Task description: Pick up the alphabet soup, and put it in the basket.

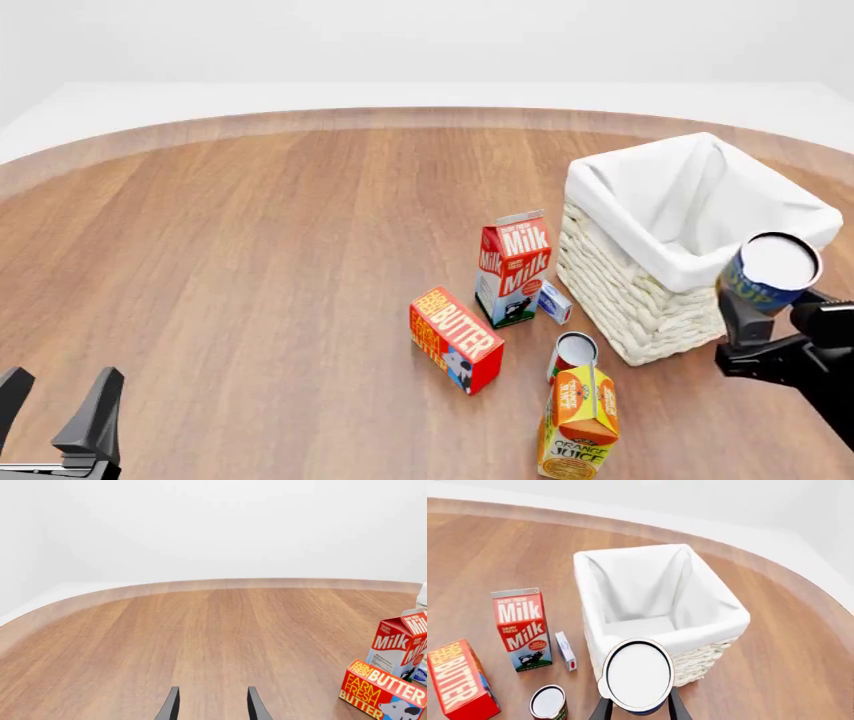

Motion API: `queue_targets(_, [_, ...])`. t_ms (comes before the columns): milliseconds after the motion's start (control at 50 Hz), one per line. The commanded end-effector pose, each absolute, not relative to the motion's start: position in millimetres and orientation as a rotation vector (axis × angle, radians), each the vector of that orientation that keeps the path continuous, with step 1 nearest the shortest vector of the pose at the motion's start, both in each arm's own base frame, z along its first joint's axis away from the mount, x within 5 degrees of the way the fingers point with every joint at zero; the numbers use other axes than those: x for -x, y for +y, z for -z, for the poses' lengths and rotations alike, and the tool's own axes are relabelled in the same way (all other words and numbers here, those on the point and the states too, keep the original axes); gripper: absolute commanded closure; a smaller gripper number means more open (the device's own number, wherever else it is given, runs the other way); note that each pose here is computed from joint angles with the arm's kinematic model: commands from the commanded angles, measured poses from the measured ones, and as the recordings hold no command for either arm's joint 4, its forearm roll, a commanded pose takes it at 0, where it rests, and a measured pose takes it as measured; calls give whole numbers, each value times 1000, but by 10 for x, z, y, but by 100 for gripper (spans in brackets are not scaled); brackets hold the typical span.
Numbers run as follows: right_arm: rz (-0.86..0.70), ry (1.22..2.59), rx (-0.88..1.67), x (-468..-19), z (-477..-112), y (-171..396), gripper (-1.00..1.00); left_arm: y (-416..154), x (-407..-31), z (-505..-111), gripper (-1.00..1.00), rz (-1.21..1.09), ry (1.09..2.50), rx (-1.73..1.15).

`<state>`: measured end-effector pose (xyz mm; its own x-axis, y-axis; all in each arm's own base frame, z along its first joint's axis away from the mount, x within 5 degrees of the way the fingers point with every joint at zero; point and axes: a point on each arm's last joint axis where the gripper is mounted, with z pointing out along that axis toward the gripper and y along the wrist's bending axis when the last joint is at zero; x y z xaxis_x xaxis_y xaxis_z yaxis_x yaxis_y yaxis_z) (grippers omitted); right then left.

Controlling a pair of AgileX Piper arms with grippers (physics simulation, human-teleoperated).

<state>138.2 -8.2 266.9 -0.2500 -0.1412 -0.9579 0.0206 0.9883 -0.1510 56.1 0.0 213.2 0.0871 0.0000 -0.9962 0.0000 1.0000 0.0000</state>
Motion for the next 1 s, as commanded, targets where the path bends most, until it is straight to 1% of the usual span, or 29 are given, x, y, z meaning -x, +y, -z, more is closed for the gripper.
queue_targets(20, [139,1775,90,-1414,-2864,-64,100,0,-561,-2132,-100,0,1484,0])
queue_targets(100, [139,1775,90,-1414,-2864,-64,100,0,-561,-2132,-100,0,1484,0])
queue_targets(140, [135,1758,97,-1406,-2987,-53,100,0,-561,-2132,-100,0,1484,0])
queue_targets(340, [157,1740,106,-1398,-3145,-65,100,0,-561,-2132,-100,0,1484,0])
queue_targets(380, [165,1727,105,-1379,-3222,-70,100,0,-561,-2132,-100,0,1484,0])
queue_targets(740, [183,1718,137,-1394,-3489,-61,100,0,-561,-2132,-100,0,1484,0])
queue_targets(820, [201,1709,155,-1403,-3619,-64,100,0,-561,-2132,-100,0,1484,0])
queue_targets(920, [203,1710,162,-1411,-3631,-61,100,0,-561,-2132,-100,0,1484,0])
queue_targets(940, [207,1711,171,-1449,-3700,-57,100,0,-561,-2132,-100,0,1484,0])
queue_targets(1000, [192,1713,172,-1475,-3715,-44,100,0,-561,-2132,-100,0,1484,0])
